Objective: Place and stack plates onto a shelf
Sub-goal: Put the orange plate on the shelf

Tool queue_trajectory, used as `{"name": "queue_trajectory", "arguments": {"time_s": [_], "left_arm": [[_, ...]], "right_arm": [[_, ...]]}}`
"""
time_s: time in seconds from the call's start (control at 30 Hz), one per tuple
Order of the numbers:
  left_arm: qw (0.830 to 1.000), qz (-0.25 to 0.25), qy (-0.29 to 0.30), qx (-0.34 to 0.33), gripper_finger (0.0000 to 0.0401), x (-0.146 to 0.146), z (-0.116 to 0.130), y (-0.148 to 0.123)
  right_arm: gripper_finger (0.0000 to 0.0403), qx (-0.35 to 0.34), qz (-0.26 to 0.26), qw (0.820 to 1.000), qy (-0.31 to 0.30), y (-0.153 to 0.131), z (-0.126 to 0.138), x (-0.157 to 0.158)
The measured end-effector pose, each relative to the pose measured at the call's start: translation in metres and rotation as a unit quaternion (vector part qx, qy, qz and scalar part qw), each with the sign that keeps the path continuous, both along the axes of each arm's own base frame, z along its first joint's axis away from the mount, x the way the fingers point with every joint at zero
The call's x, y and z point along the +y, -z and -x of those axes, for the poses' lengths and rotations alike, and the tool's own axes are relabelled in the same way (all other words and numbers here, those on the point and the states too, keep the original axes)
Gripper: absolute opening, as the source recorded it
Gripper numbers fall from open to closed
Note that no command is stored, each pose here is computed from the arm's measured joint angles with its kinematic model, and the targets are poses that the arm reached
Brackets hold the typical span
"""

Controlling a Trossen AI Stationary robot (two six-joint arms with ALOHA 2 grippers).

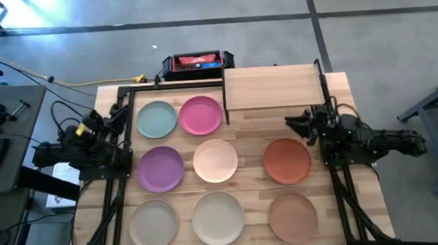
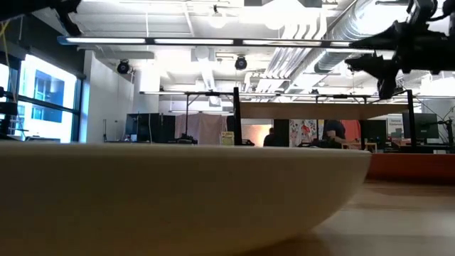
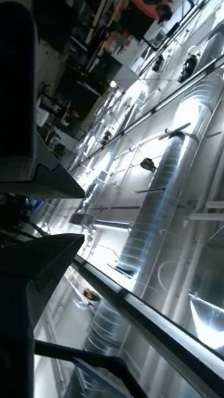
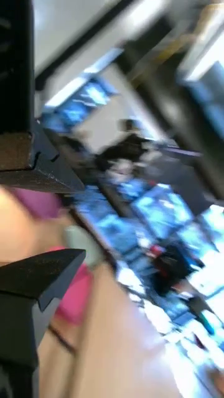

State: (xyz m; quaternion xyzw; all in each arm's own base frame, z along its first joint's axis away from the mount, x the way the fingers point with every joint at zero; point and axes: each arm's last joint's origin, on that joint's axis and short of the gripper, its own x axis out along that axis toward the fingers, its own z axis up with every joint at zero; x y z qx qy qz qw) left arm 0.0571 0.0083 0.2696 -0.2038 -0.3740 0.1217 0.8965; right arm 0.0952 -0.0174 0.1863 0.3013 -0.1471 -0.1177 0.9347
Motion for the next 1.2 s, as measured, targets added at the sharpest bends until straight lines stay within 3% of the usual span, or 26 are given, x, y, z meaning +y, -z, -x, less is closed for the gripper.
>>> {"name": "queue_trajectory", "arguments": {"time_s": [0.17,0.47,0.63,0.87,1.2], "left_arm": [[0.999,-0.021,-0.017,0.039,0.0090,0.000,0.004,-0.025],[0.992,-0.035,-0.021,0.123,0.0090,0.000,-0.003,-0.072],[0.985,-0.052,-0.043,0.160,0.0090,0.000,-0.008,-0.093],[0.971,-0.091,-0.075,0.207,0.0090,0.000,-0.011,-0.109],[0.960,-0.063,-0.057,0.269,0.0090,0.000,-0.016,-0.095]], "right_arm": [[0.0142,-0.074,0.014,0.996,0.038,-0.020,0.006,-0.001],[0.0142,-0.138,0.067,0.988,0.025,-0.082,0.028,0.003],[0.0142,-0.079,0.061,0.995,0.020,-0.109,0.029,0.003],[0.0142,0.027,-0.002,1.000,0.000,-0.139,0.010,0.001],[0.0142,0.186,-0.116,0.974,-0.053,-0.146,-0.027,0.000]]}}
